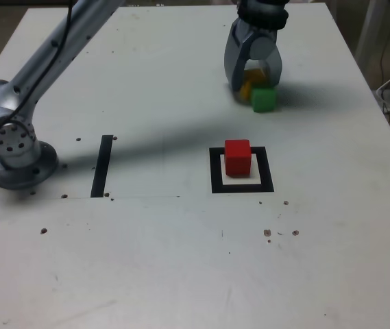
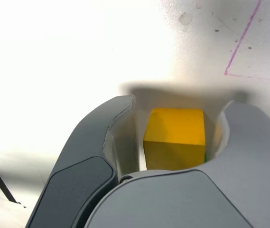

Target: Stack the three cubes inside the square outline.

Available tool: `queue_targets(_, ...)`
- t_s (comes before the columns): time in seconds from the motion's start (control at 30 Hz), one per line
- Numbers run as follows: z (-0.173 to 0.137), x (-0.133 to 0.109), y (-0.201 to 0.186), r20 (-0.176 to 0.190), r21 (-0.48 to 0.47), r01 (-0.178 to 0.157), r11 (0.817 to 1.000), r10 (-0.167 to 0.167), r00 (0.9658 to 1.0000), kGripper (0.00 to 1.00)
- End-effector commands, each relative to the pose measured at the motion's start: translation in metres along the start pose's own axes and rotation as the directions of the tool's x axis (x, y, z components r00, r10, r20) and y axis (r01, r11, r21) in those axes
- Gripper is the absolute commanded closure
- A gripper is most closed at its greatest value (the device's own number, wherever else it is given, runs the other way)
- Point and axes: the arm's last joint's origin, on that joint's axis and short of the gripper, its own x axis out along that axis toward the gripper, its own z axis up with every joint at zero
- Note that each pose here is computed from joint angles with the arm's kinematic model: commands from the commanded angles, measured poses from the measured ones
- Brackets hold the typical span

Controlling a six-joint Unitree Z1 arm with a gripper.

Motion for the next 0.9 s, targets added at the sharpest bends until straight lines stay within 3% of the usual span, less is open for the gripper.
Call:
queue_targets(0.0,-0.002,0.0,-0.002,-0.025,0.006,0.009,1.0,-0.009,0.9997,0.72)
queue_targets(0.23,-0.002,0.0,-0.002,-0.022,0.006,0.006,1.0,-0.006,0.9997,0.72)
queue_targets(0.4,-0.005,-0.006,-0.002,-0.014,0.005,-0.014,1.0,0.014,0.9998,0.72)
queue_targets(0.6,-0.016,-0.022,-0.003,0.001,0.003,-0.042,0.999,0.042,0.9991,0.72)
queue_targets(0.87,-0.044,-0.05,-0.023,0.023,0.022,-0.055,0.998,0.055,0.9982,0.72)
